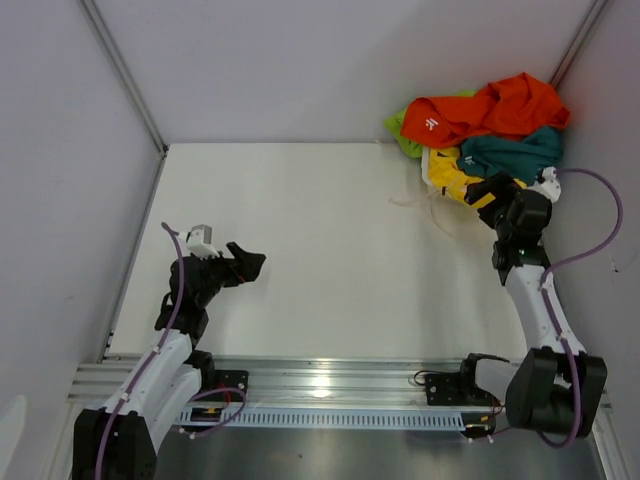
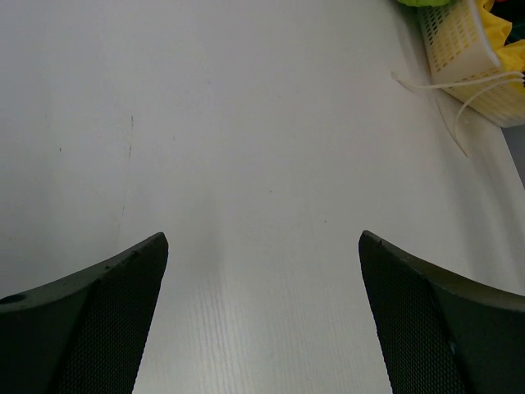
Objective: Fold and stack the shorts
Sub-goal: Grab the shorts from the pile
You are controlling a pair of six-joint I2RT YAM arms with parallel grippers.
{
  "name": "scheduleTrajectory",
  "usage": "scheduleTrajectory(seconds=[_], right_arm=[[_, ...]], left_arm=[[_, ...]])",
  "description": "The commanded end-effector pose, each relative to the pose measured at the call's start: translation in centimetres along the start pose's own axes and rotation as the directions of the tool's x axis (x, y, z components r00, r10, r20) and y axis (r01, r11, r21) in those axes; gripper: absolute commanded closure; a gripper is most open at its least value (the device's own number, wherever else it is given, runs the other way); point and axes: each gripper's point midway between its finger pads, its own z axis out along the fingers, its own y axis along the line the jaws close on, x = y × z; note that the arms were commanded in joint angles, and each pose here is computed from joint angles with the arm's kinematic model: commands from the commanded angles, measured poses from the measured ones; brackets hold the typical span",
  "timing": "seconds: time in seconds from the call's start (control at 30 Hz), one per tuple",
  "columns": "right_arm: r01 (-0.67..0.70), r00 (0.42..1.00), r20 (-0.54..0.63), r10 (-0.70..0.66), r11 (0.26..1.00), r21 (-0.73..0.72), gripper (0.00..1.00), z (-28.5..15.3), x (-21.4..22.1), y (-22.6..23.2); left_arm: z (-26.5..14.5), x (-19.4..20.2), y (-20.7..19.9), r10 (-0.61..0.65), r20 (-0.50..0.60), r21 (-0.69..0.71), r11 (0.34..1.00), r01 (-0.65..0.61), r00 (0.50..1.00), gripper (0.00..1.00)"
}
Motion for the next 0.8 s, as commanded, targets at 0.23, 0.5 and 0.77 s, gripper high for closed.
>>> scheduleTrajectory(seconds=[0.23, 0.5, 0.77], right_arm=[[-0.298, 0.943, 0.125, 0.307, 0.951, -0.084, 0.10, 12.7, -11.2, 3.8], [-0.405, 0.912, 0.039, 0.407, 0.913, -0.055, 0.19, 22.6, -10.3, 3.3], [-0.356, 0.932, 0.034, 0.361, 0.930, -0.092, 0.21, 25.1, -10.6, 5.3]], left_arm=[[0.3, -1.2, 0.3, -0.012, 0.044, -0.027, 1.000, 0.013, 0.999, 0.01], [0.7, -1.1, 0.7, -0.006, 0.026, -0.045, 0.999, 0.007, 1.000, 0.01], [1.1, -0.7, 1.3, -0.016, 0.000, -0.074, 0.997, 0.016, 1.000, 0.01]])
